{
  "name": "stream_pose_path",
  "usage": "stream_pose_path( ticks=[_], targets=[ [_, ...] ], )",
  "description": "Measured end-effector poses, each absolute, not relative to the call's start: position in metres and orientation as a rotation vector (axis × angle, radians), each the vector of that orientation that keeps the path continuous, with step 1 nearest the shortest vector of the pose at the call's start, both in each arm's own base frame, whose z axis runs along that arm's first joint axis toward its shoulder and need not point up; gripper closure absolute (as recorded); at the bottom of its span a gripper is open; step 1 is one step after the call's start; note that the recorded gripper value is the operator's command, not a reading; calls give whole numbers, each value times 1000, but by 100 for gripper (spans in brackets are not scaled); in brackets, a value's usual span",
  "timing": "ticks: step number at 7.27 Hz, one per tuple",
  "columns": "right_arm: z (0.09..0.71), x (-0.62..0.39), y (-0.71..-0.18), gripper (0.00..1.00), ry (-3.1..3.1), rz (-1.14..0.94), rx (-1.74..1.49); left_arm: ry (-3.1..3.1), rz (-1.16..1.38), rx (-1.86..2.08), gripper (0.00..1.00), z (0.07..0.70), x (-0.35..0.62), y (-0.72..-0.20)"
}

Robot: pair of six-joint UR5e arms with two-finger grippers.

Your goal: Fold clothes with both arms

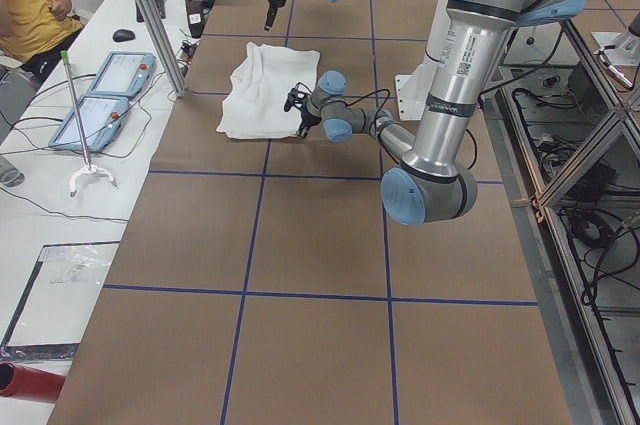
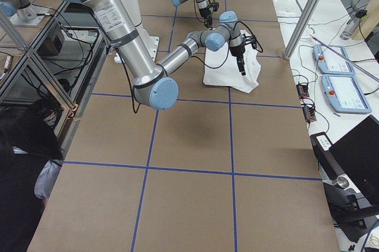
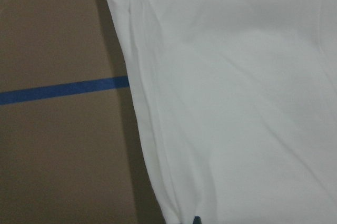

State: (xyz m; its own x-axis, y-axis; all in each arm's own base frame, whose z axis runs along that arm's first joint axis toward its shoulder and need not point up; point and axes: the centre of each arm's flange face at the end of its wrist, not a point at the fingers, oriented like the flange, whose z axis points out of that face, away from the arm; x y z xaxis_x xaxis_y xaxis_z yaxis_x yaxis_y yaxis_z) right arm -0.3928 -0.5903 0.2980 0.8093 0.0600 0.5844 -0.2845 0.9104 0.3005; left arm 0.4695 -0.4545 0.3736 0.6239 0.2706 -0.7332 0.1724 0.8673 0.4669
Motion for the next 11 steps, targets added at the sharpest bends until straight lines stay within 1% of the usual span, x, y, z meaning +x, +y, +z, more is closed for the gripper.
stream_pose_path(
  ticks=[2,4,5,6,7,8,9,11],
  targets=[
    [294,-402,-585,0,-612,178,389,757,106,621,100,414,416,-522],
    [292,-409,-580,0,-617,171,387,630,92,667,100,453,379,-610],
    [290,-412,-577,0,-624,175,384,588,70,684,100,456,381,-651],
    [285,-416,-572,0,-634,178,384,553,48,697,100,443,394,-690],
    [280,-421,-565,0,-648,182,383,527,32,703,36,426,407,-719],
    [273,-429,-558,0,-666,196,376,516,23,711,0,414,414,-736],
    [263,-442,-549,0,-688,219,367,525,17,728,0,409,413,-741],
    [237,-482,-522,4,-746,313,328,599,36,748,0,406,395,-731]
  ],
)
